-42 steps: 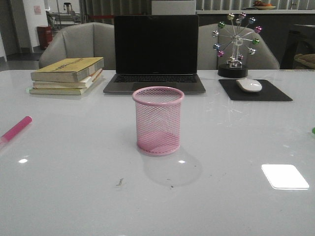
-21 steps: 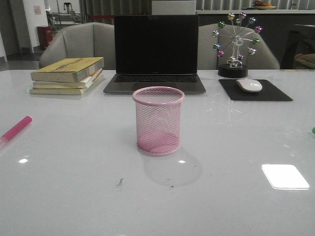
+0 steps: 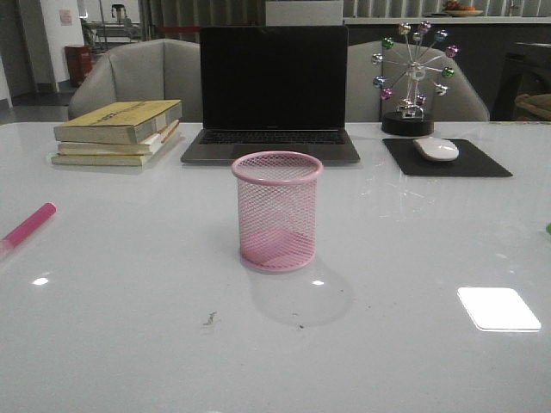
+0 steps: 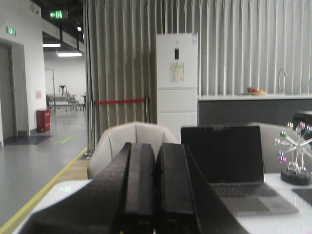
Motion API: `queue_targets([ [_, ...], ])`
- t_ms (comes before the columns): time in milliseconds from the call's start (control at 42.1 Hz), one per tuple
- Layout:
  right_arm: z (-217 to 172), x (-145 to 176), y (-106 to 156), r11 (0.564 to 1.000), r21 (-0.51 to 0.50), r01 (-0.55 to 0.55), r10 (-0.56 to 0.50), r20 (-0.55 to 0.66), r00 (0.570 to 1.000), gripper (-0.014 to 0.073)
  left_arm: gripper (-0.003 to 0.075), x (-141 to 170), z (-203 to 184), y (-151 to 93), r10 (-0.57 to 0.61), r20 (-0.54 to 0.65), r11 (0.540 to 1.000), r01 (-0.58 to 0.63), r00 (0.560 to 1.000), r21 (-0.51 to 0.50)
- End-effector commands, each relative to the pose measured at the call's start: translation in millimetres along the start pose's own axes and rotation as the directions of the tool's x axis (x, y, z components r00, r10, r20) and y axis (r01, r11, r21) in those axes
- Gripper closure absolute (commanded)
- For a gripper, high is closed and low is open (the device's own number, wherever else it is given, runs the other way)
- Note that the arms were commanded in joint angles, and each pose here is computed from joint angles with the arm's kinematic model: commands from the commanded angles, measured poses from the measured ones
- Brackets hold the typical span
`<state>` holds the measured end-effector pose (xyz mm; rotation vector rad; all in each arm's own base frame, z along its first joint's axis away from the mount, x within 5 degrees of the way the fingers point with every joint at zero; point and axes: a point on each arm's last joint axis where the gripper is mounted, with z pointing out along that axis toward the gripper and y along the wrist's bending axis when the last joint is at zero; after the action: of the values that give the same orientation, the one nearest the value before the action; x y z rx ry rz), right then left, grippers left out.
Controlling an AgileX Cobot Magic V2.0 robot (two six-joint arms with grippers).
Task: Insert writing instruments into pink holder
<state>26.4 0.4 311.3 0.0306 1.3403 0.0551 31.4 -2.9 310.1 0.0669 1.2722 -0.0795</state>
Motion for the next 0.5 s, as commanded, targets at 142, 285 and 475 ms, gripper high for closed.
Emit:
queue_targets([
  [142, 19.8, -63.4, 3.5, 1.0, 0.007, 0.006, -0.005, -0.061, 0.998, 0.0571, 0.0629, -72.6, 26.5, -0.3, -0.064, -0.021, 0.998, 0.064, 0.998, 0.008],
  [285, 38.2, -64.3, 3.5, 1.0, 0.014, 0.006, -0.003, -0.204, 0.979, 0.0571, 0.0629, -78.5, 46.9, -0.8, -0.067, -0.158, 0.998, 0.068, 0.985, 0.004],
  [475, 55.2, -40.8, 2.2, 1.0, 0.024, 0.008, 0.003, -0.433, 0.901, 0.0571, 0.0629, -53.7, 67.6, -1.4, -0.064, -0.377, 0.998, 0.067, 0.924, -0.006],
])
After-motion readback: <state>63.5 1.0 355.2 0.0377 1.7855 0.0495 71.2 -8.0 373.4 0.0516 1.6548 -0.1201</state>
